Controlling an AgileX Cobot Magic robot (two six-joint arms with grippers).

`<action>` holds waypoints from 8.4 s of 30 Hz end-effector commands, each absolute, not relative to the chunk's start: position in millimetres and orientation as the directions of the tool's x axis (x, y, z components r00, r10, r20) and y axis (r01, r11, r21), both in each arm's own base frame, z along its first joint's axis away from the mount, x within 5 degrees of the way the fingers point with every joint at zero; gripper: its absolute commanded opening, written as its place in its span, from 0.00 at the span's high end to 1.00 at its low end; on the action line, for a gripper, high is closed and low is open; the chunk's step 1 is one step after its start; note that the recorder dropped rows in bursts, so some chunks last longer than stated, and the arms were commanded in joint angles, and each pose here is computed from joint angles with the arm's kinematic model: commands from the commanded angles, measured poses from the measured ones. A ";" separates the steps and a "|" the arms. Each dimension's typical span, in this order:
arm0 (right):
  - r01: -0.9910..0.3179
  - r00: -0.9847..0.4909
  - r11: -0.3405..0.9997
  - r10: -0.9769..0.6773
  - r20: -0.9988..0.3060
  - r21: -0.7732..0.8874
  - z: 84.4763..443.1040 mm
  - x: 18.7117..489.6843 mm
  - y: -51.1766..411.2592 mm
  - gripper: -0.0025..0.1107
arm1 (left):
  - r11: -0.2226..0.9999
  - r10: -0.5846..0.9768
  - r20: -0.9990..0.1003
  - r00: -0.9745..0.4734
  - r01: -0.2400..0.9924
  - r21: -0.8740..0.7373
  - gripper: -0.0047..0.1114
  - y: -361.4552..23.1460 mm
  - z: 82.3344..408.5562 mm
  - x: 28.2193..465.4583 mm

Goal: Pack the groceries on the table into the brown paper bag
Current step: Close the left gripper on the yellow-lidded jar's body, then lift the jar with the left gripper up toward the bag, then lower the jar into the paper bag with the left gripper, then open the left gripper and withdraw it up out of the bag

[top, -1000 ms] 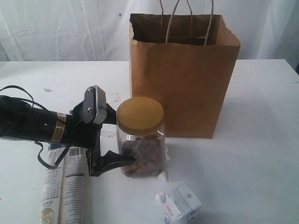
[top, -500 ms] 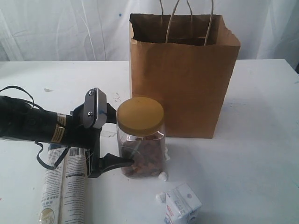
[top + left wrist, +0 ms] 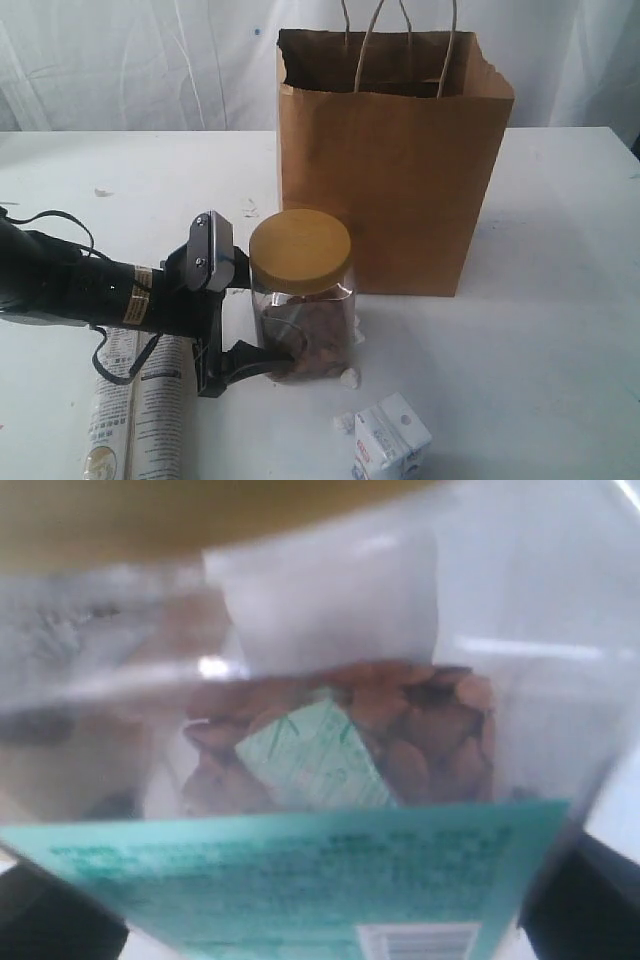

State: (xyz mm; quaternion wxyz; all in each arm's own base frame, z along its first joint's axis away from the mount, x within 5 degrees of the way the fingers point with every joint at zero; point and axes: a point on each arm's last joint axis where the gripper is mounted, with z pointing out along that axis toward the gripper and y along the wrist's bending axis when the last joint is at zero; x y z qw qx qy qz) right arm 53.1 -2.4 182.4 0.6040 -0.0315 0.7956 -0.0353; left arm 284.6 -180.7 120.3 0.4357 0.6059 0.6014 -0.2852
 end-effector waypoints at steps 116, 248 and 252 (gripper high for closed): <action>-0.091 -0.251 0.992 -0.107 -0.962 -0.087 181.8 53.4 2.2 0.98 | 0.450 0.509 -0.610 0.606 0.417 0.790 0.96 -249.8 418.1 284.4; -0.088 -0.252 0.993 -0.095 -0.963 -0.075 181.8 53.4 2.2 0.98 | 0.378 0.512 -0.684 0.519 0.579 0.722 0.05 -260.2 391.3 289.5; -0.088 -0.252 0.993 -0.095 -0.963 -0.075 181.8 53.4 2.2 0.98 | 0.374 0.502 -0.634 0.588 0.513 0.772 0.05 -247.0 419.2 272.1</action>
